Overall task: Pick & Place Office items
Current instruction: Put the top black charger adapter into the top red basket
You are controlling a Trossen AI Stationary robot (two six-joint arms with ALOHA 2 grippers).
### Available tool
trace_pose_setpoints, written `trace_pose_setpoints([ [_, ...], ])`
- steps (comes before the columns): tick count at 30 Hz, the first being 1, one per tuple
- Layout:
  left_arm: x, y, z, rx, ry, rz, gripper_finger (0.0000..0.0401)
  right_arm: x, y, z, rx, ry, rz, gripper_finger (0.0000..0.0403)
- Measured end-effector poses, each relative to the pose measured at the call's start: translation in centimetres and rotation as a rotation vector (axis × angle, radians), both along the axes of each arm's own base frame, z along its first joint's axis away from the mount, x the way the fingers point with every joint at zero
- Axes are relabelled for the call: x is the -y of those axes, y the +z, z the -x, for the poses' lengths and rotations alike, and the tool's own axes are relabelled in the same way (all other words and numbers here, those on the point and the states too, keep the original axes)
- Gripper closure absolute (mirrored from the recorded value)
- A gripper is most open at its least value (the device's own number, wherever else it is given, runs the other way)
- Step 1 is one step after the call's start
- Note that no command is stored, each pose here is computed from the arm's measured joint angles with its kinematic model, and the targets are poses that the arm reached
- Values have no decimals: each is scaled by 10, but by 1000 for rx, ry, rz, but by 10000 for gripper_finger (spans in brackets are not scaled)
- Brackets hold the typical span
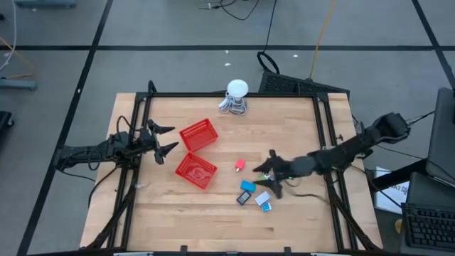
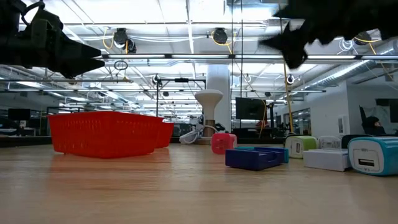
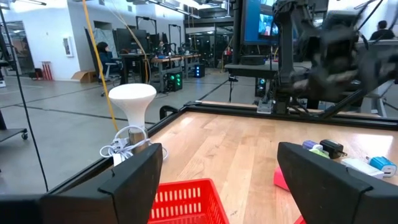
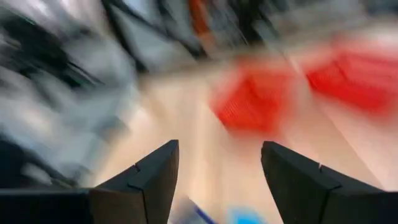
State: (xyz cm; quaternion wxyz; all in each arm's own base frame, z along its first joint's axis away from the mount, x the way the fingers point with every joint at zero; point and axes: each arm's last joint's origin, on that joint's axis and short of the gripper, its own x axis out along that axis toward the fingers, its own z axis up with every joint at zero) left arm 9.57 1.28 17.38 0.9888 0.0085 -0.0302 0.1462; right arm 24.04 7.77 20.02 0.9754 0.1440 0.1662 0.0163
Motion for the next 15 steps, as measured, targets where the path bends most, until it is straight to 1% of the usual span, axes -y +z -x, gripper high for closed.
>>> trace_pose_setpoints([
  [3,0,0,0,0,0,0,93,11,-3,-10,-319,-180,11,170],
  [5,0,0,0,0,0,0,96,20,-3,-12,-462,-287,-44,161],
  [7,0,0,0,0,0,0,98,27,-6,-11,-582,-360,-105,154],
  [8,0,0,0,0,0,0,98,30,-8,-10,-629,-383,-136,152],
  [10,0,0,0,0,0,0,96,34,-11,-10,-661,-416,-200,150],
  [15,0,0,0,0,0,0,85,37,-23,-7,-722,-428,-328,154],
])
